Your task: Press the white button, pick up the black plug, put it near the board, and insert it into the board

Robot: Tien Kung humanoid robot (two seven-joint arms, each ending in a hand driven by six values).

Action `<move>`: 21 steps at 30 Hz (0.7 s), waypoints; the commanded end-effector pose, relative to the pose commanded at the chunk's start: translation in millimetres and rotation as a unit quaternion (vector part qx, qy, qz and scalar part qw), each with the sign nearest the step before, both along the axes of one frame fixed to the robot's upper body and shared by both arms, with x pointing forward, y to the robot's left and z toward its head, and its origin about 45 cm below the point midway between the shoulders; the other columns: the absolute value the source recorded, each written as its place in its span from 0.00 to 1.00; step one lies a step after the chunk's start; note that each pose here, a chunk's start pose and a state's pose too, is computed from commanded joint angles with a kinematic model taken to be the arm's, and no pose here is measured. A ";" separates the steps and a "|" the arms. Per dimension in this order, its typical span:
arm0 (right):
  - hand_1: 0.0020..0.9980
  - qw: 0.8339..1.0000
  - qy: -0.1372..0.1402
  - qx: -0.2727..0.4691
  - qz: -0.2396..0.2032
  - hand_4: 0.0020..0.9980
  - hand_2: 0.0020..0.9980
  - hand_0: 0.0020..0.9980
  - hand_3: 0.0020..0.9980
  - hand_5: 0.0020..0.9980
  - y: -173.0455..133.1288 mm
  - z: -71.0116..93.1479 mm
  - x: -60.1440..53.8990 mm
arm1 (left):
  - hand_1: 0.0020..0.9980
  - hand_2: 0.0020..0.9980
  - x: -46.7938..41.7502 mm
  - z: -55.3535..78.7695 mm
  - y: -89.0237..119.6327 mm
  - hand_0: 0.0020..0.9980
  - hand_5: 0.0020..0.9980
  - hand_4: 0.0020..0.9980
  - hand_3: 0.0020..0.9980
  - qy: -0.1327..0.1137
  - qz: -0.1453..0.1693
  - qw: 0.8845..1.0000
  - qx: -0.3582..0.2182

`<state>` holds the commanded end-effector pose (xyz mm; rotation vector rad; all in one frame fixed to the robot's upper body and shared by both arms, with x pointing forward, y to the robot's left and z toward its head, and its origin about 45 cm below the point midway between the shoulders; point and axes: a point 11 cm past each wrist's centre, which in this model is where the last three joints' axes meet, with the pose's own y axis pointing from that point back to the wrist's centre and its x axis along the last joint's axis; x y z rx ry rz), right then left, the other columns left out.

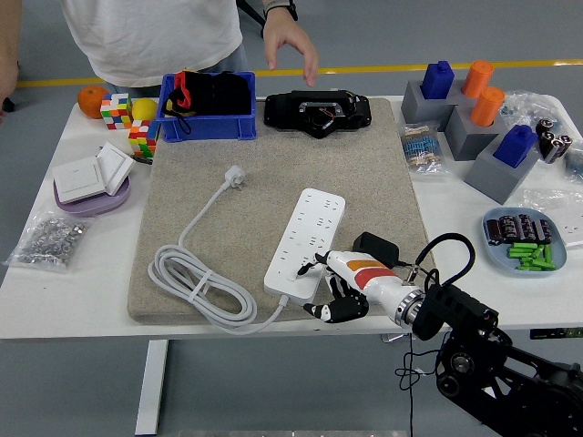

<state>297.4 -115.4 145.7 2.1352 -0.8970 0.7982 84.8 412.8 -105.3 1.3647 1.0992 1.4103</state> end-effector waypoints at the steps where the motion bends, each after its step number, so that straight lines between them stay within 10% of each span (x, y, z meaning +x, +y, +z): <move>1: 0.09 1.000 0.000 0.000 0.001 0.78 0.15 0.10 0.69 0.25 2.0 0.3 0.5 | 0.67 0.59 0.4 0.1 0.0 0.71 0.27 0.67 0.68 0.000 0.000 1.000 0.000; 21: 0.08 1.000 0.004 -0.005 0.013 0.77 0.14 0.08 0.68 0.23 16.6 -3.3 3.0 | 0.67 0.59 1.5 1.8 4.4 0.71 0.27 0.67 0.68 0.002 -0.006 1.000 0.004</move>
